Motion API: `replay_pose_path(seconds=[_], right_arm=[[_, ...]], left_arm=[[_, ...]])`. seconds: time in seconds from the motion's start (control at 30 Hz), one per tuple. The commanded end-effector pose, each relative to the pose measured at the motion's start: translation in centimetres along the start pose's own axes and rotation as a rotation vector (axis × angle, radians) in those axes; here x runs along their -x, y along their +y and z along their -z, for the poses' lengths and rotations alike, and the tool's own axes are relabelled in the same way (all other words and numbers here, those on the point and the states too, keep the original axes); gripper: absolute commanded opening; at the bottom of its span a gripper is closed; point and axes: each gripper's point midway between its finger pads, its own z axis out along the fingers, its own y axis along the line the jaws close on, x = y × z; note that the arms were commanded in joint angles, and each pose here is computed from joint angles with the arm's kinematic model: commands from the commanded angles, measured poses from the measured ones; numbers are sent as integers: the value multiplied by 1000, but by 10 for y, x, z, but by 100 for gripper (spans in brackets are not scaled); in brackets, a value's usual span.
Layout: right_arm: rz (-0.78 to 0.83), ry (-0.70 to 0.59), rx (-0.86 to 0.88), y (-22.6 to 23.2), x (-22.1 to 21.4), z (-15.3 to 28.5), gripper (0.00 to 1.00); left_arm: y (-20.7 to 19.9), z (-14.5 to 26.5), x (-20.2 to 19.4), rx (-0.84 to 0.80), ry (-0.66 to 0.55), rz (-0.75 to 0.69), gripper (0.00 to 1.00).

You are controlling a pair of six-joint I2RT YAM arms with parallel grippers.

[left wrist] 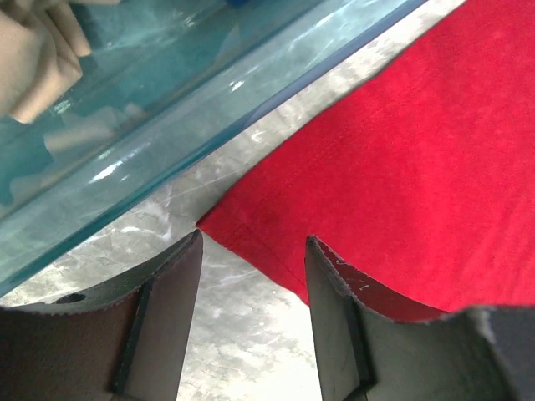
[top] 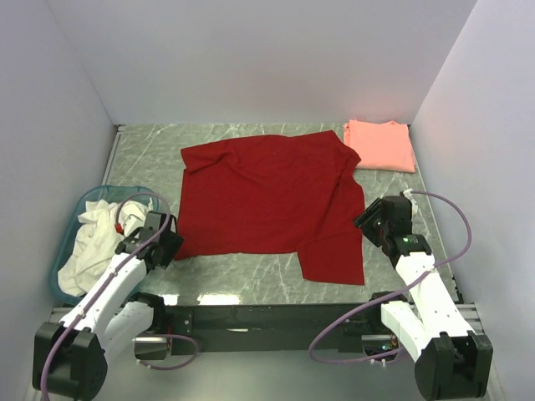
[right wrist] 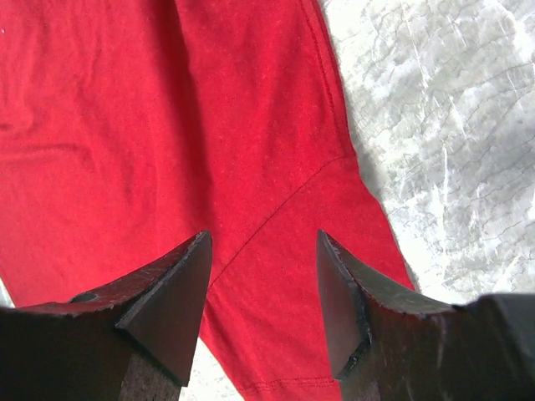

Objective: Fold and stack the t-shirts
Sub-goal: Fold the tshirt

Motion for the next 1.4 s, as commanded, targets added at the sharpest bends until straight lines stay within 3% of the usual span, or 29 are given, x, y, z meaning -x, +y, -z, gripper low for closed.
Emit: replay_pose_path(seconds=[0.0,0.47,0.53,0.63,0.77,1.37], right_arm=[[-10,-16,-27,-6,1,-4,60],[-16,4,-108,-19,3,-3,60],[-19,17,-121,-21,0,-3,60],[-21,30,-136,-24,-3,-4,60],[-25,53,-153,-28,-7,-5,60],[-76,125,-194,-45,-25,-18,57]], left_arm=[[3,-5,0,32,-28,26,57],[2,-24,-16,95,-7,-9,53],[5,-26,-12,118,-27,-20,48],[3,-26,-6,119,-53,-34,31],[-3,-24,2,113,-84,-49,1],[-26,-4,27,55,-157,-71,1]])
